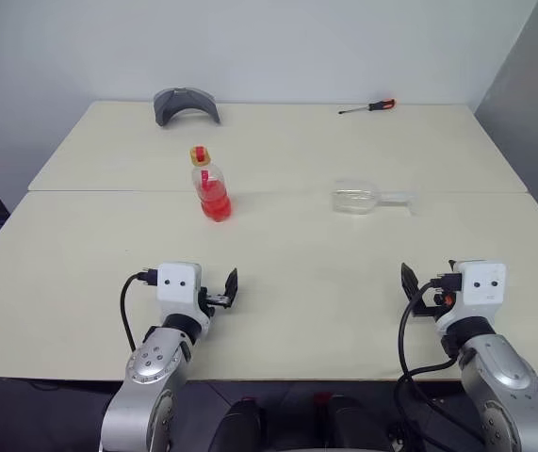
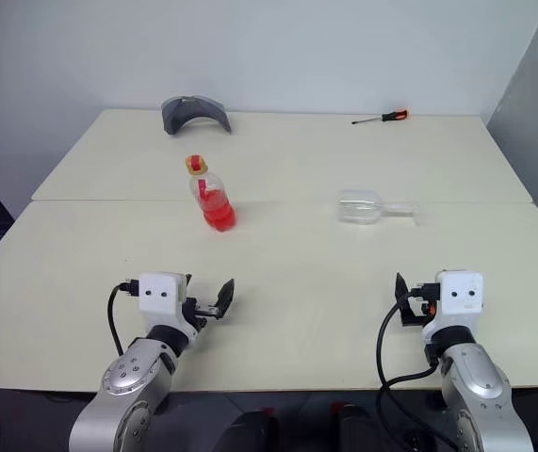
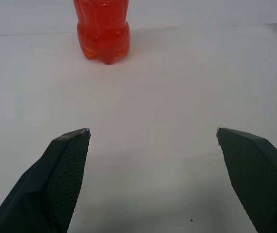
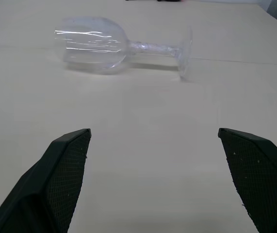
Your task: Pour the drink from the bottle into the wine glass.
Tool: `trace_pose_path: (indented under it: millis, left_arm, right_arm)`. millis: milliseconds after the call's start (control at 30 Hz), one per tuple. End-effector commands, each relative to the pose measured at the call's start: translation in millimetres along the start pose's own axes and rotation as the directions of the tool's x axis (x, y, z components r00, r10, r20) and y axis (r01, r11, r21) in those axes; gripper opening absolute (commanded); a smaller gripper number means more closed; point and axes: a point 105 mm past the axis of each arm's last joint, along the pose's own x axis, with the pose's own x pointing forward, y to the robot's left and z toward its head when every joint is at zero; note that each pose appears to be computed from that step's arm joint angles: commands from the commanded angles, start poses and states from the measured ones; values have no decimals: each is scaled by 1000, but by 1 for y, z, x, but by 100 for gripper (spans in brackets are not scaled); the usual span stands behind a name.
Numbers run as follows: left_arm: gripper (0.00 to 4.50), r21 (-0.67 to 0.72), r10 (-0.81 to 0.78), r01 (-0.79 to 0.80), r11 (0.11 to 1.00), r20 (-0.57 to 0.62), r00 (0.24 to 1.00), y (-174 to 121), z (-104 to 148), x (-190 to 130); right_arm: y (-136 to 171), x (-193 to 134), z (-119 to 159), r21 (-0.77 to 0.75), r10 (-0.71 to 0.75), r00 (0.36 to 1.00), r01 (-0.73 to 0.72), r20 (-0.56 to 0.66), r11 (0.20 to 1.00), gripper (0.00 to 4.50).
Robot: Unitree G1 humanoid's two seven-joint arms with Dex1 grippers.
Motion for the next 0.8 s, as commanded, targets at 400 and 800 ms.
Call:
trace_pose_path:
  millis: [400,800]
  left_arm:
    - [448,49,39,-41,998,29,999,6,11,-1]
    - [448,93,44,-53,994,94,995,22,26,16]
  right_arm:
    - [5,-1,15,-14,19,998,-19,59,1000,450]
    - [36,3,23,-7,316,945,-317,79,948,450]
